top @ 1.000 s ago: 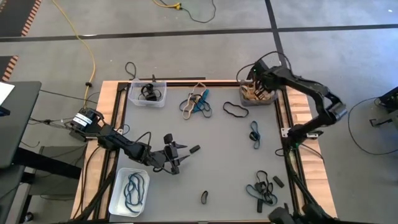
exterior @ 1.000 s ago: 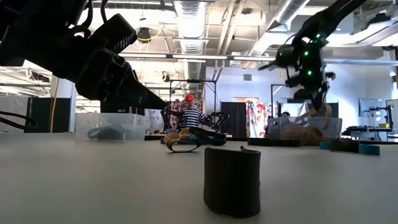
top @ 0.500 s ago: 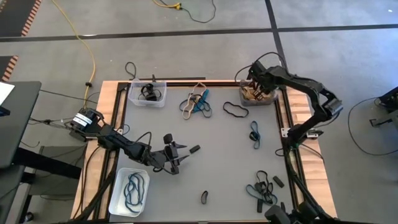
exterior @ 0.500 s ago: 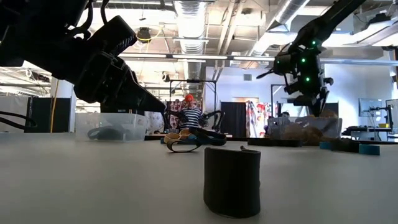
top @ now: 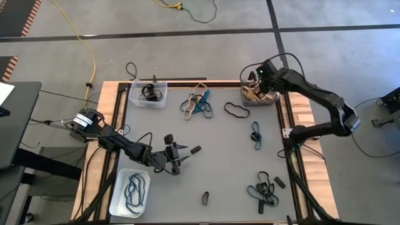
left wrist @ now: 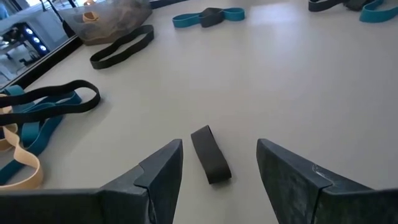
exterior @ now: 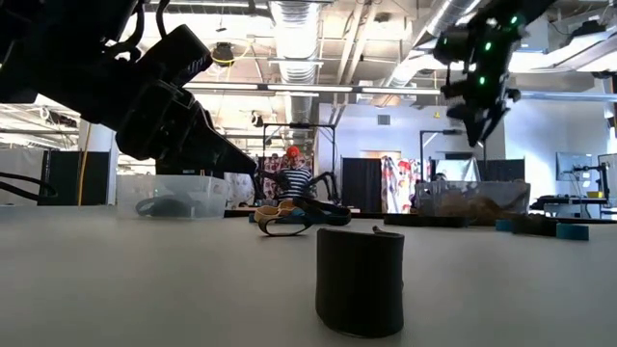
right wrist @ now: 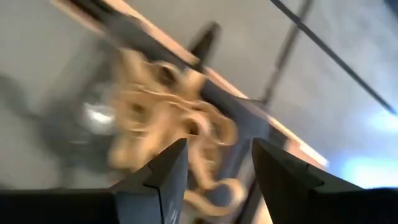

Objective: Sort rubber bands into baskets
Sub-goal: Put the black rubber band into the transparent bin

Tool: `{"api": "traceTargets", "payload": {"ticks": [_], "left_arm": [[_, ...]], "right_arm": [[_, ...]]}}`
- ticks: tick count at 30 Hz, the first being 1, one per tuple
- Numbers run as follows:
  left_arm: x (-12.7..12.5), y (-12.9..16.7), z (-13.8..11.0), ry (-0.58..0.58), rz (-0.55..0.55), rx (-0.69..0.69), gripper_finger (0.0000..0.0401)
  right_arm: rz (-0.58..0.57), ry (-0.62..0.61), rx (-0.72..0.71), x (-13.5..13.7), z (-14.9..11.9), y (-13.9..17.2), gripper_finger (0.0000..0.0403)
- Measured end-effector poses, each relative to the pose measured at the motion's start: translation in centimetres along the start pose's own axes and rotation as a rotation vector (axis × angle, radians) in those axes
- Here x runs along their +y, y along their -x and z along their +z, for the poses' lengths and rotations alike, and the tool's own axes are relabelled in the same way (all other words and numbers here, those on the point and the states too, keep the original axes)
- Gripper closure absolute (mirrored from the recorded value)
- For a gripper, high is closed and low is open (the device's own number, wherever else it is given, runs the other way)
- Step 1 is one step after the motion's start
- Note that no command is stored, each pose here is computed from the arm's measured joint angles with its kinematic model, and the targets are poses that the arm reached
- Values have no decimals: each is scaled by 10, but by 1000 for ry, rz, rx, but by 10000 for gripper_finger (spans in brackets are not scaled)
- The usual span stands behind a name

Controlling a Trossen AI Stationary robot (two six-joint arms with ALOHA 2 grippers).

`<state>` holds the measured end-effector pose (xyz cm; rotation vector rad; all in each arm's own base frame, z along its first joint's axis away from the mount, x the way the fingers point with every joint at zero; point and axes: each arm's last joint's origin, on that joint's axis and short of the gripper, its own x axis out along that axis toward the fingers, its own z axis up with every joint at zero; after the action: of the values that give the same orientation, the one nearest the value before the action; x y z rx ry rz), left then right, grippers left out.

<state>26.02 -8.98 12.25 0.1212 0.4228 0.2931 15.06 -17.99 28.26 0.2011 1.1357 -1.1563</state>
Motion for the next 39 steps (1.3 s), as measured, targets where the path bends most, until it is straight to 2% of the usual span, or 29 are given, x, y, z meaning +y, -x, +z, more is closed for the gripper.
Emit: {"api": "traceTargets", "payload": {"ticks": [8, 18, 22, 27, 31, 35, 39], "left_arm": [[7, -6, 1, 70, -11, 13, 205], [16, -14, 1, 133, -106, 48, 205], [19, -17, -1, 142, -135, 91, 205], [20, -23, 5, 117, -96, 156, 205], [26, -28, 10, 136, -37, 146, 205], [32, -33, 9, 173, -98, 176, 205], [31, -41, -1, 179, -103, 230, 205]], "right_arm": [[342, 70, -158, 34, -14, 54, 205], [578, 277, -291, 105, -37, 104, 207], [584, 331, -361, 129, -47, 118, 207], [579, 375, -449, 156, -56, 130, 207], [583, 389, -504, 174, -60, 136, 207], [596, 413, -523, 190, -64, 137, 207], [602, 440, -521, 202, -68, 136, 207]]}}
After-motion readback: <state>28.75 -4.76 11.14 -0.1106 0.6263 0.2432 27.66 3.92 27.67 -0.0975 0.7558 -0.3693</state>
